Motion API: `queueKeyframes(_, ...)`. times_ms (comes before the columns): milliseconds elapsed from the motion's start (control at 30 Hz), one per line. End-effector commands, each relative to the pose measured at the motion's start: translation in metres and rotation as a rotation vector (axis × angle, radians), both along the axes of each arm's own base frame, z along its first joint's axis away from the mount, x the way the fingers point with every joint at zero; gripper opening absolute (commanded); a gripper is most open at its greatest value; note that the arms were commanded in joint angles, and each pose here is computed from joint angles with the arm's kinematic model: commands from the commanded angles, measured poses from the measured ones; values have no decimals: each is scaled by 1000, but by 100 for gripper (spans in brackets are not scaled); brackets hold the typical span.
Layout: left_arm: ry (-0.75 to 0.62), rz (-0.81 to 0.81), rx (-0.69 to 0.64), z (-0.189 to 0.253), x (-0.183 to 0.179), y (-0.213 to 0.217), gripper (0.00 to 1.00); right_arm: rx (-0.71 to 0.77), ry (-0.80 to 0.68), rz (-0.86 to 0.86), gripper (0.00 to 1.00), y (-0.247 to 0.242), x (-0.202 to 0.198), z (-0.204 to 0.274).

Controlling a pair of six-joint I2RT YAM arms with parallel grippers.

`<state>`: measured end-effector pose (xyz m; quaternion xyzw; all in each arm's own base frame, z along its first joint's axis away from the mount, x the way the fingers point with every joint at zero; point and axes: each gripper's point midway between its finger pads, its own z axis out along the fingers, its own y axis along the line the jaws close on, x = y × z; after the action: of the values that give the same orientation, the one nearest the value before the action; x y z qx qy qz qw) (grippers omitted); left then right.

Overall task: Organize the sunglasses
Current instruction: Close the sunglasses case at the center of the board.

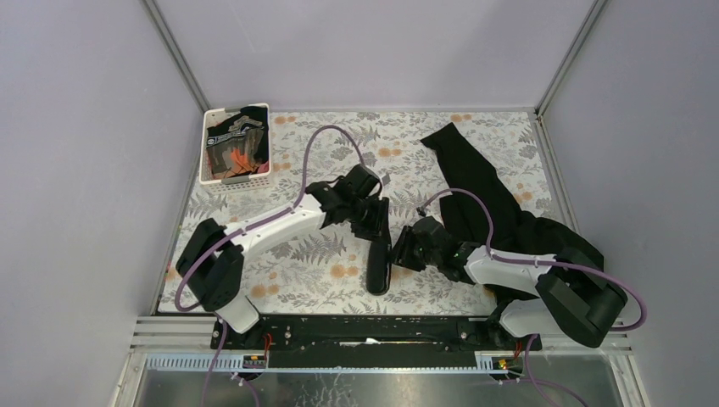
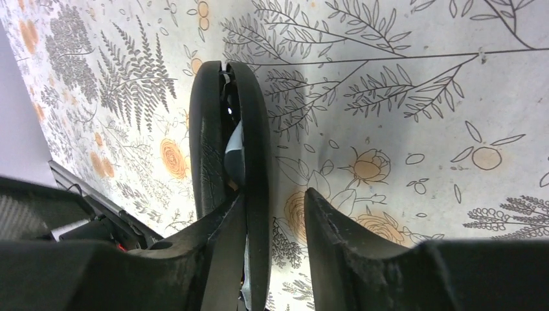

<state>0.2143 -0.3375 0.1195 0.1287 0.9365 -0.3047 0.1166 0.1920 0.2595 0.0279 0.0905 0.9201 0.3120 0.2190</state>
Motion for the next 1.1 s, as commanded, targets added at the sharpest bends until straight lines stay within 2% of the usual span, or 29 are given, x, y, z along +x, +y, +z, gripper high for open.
queueKeyframes(0,-42,68,-10,4,10,17,42,16,-57,1,46,6,9,19)
queueKeyframes(100,-27,78,-6,-2,5,21,48,7,-51,-3,46,4,7,17)
queueKeyframes(267,-18,118,3,-11,0,29,50,-53,-103,-58,44,-16,12,26)
queueKeyframes(433,-21,144,53,-21,3,37,48,-162,-123,-46,15,-37,8,32)
queueKeyframes(500,-16,140,56,-23,3,35,47,-159,-123,-27,3,-36,6,34)
queueKeyframes(533,-11,135,48,-24,3,34,47,-149,-120,-19,0,-35,4,35)
queueKeyframes(667,9,119,-16,-21,-3,24,51,-88,-116,-40,0,-30,3,35)
queueKeyframes(833,21,115,-28,-27,-10,22,68,-1,-112,-56,0,-15,7,35)
queueKeyframes(967,14,119,-16,-30,-10,24,71,1,-90,-40,11,-3,13,28)
queueKeyframes(1067,24,108,-4,-38,-14,23,71,7,-73,-40,13,5,17,22)
